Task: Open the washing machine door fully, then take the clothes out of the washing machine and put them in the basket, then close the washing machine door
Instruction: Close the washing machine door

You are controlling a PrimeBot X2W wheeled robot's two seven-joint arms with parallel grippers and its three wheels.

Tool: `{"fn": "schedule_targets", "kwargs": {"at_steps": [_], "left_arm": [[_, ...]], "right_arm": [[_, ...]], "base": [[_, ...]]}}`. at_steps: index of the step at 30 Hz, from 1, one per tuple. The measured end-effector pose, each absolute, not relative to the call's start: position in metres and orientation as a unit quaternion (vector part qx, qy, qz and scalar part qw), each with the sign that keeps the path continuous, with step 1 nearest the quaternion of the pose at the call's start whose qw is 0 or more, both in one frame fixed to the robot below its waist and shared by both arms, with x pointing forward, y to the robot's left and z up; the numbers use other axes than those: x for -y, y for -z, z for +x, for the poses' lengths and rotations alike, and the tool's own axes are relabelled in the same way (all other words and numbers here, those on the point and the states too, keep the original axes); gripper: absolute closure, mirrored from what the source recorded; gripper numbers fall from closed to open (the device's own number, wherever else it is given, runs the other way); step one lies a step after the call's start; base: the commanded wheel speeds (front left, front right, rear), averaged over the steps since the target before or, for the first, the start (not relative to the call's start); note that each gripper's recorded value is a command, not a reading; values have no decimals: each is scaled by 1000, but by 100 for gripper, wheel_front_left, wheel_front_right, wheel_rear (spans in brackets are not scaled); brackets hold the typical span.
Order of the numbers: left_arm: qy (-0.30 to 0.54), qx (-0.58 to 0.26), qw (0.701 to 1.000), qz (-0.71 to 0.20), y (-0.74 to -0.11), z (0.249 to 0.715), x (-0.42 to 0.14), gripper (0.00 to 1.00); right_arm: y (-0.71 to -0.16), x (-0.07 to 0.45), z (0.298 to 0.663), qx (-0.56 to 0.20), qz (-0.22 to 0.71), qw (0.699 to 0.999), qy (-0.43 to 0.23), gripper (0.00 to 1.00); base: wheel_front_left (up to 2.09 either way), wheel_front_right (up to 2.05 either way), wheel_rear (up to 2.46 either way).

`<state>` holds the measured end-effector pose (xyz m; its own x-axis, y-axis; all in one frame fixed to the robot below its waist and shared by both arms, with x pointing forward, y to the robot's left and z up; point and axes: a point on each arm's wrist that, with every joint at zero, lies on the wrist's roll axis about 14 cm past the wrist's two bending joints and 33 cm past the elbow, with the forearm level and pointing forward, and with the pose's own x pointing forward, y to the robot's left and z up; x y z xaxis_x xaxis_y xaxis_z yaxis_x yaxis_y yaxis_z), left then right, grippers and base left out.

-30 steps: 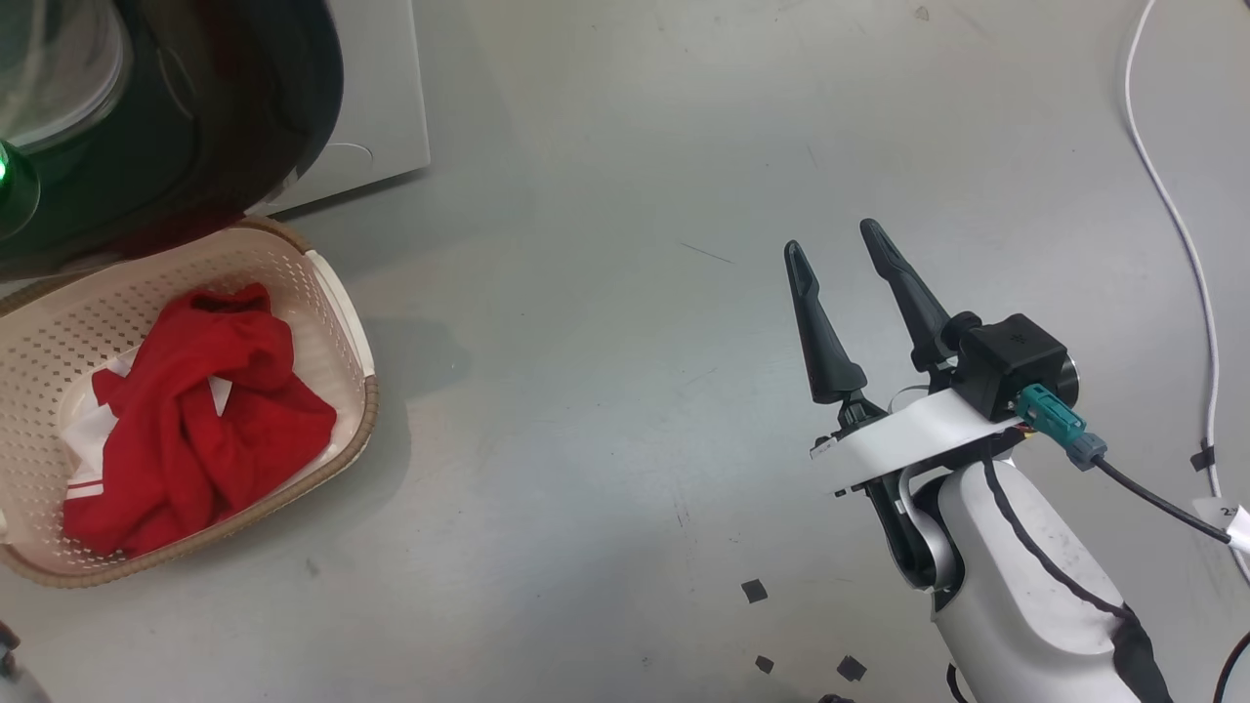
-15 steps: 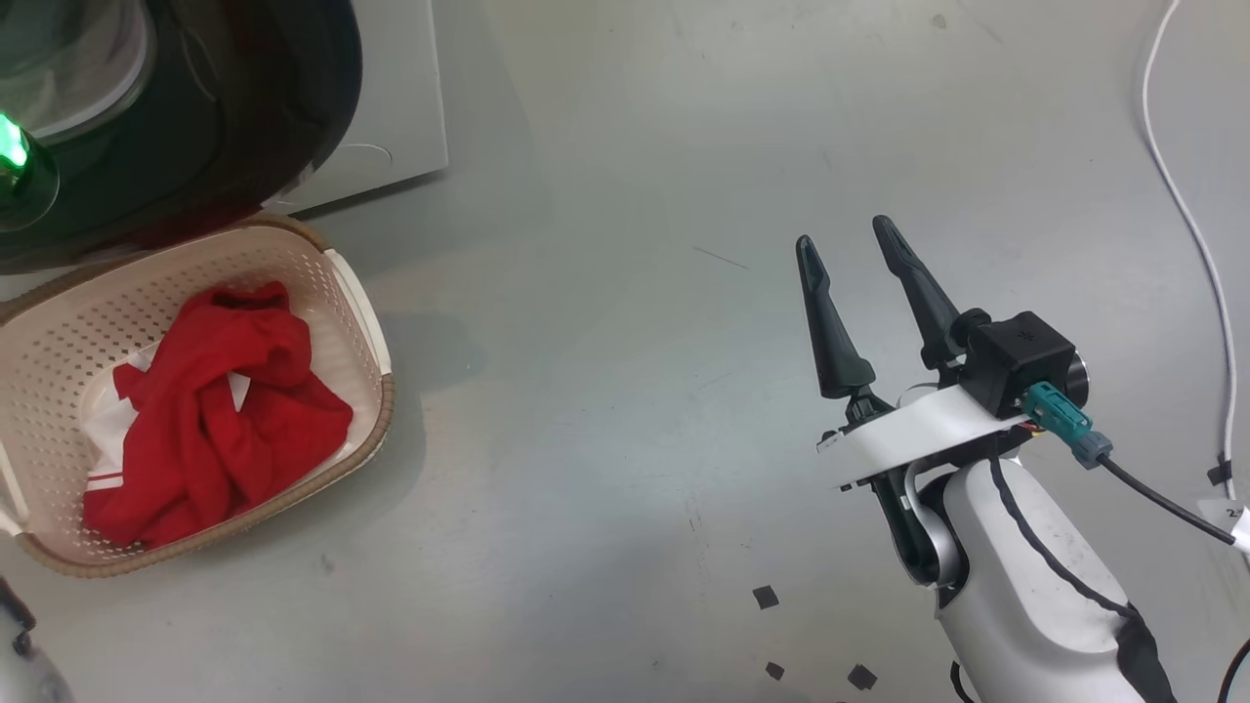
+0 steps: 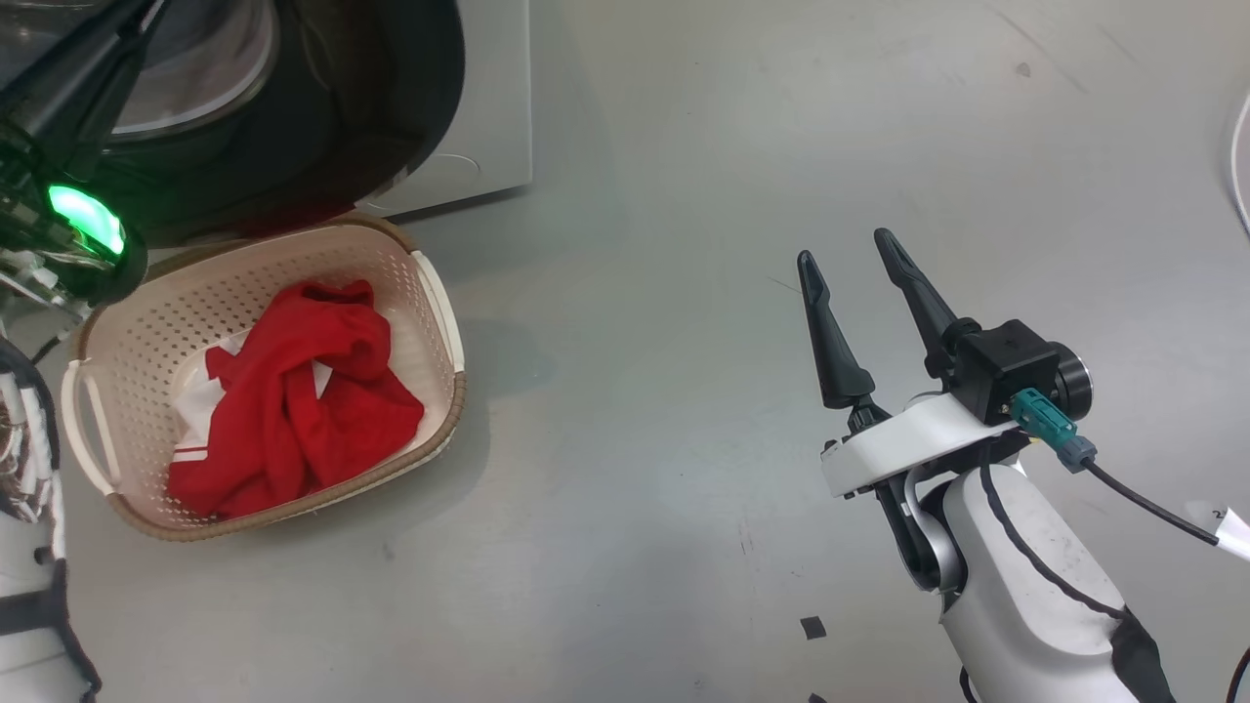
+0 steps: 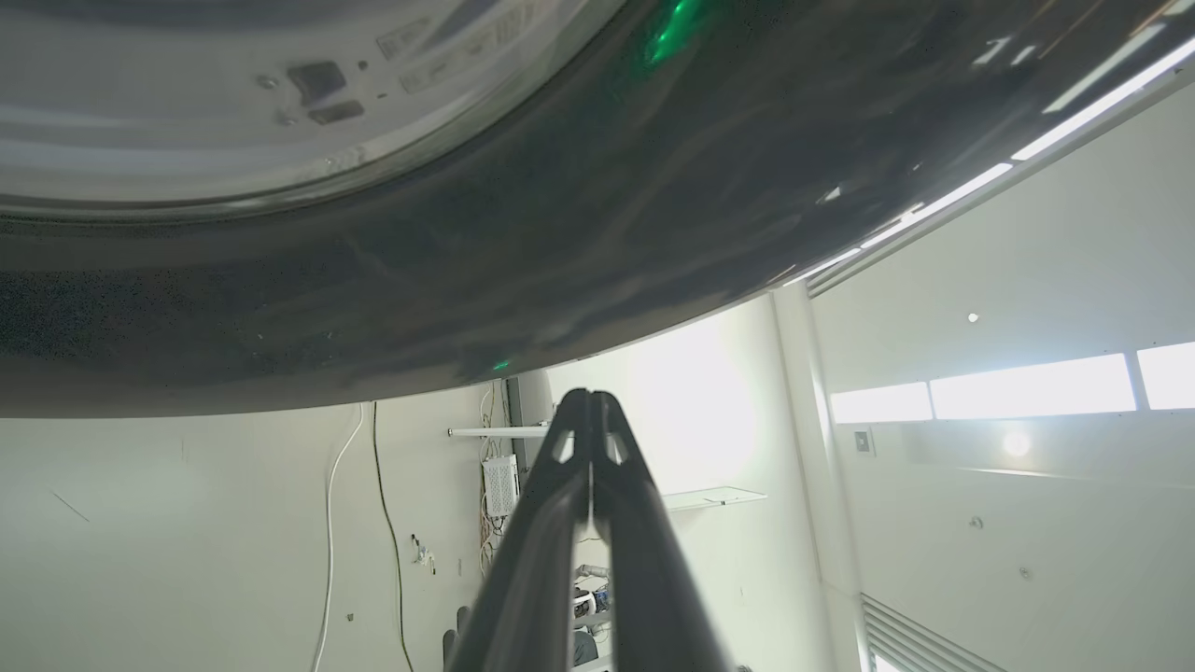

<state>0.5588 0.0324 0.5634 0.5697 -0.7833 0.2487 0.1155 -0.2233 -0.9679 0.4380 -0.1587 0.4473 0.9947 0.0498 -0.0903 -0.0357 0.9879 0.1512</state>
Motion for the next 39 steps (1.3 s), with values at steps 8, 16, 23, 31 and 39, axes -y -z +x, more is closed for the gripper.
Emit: {"fn": "schedule_targets", "kwargs": {"at_steps": [8, 16, 23, 31, 39], "left_arm": [[368, -223, 579, -693, -553, 531, -64, 100], [328, -177, 599, -708, -553, 506, -106, 0], [282, -140, 605, -732, -546, 485, -133, 0], [238, -98, 630, -732, -546, 462, -165, 0], [173, -60, 666, -723, -539, 434, -193, 0]], "right_arm": [[-450, 136, 442, -44, 82, 994, -55, 0], [-453, 117, 443, -40, 87, 992, -79, 0], [-453, 108, 444, -40, 94, 991, -88, 0], [-454, 101, 441, -41, 94, 990, -97, 0], [-457, 102, 432, -40, 93, 990, -95, 0]], "base": [[0, 0, 0], [0, 0, 0], [0, 0, 0], [0, 0, 0], [0, 0, 0]]}}
